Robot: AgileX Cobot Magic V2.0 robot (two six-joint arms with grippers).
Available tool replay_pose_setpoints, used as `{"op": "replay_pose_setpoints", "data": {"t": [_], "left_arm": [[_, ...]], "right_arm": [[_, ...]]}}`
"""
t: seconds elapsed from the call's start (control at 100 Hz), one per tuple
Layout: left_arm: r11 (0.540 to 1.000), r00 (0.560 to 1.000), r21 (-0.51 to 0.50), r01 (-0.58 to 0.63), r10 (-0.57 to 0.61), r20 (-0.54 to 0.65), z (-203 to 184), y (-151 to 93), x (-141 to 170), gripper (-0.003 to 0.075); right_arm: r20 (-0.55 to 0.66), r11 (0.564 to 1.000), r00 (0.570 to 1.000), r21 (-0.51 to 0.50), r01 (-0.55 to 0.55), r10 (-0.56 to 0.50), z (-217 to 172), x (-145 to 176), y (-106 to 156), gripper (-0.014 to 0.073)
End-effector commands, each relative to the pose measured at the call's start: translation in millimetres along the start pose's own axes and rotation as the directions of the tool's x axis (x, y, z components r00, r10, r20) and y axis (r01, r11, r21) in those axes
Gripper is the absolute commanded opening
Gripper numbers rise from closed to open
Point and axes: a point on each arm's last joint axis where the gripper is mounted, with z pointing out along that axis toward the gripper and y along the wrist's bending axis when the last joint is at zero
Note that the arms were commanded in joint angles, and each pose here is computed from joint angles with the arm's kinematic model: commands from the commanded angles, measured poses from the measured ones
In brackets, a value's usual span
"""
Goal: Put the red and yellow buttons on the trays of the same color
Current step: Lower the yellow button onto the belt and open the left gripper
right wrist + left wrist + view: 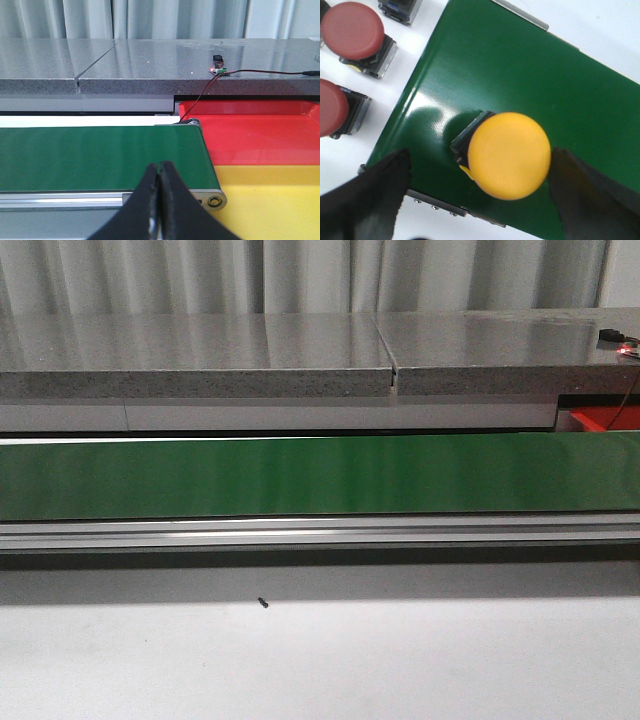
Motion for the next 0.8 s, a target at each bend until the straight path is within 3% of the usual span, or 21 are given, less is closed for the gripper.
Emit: {"op": "replay_pose_setpoints", "data": {"t": [0.0, 0.22, 0.5, 0.79], "left_arm": [[0.999, 0.997, 0.047, -0.013, 0.009, 0.079, -16, -13, -8, 0.0588], [0.994, 0.987, 0.084, -0.073, 0.059, 0.151, -40, -29, -2, 0.0587], [0.986, 0.948, 0.109, -0.122, 0.084, 0.305, -101, -32, 15, 0.0587], [0.998, 0.943, -0.024, -0.066, 0.070, 0.326, -130, -2, 25, 0.0587]], "right_arm": [[0.107, 1.000, 0.994, -0.003, 0.015, -0.014, -3, -13, 1, -0.0091], [0.107, 1.000, 0.994, -0.003, 0.015, -0.014, -3, -13, 1, -0.0091], [0.107, 1.000, 0.994, -0.003, 0.015, -0.014, -3, -13, 1, -0.0091], [0.107, 1.000, 0.994, -0.003, 0.015, -0.014, -3, -13, 1, -0.0091]]}}
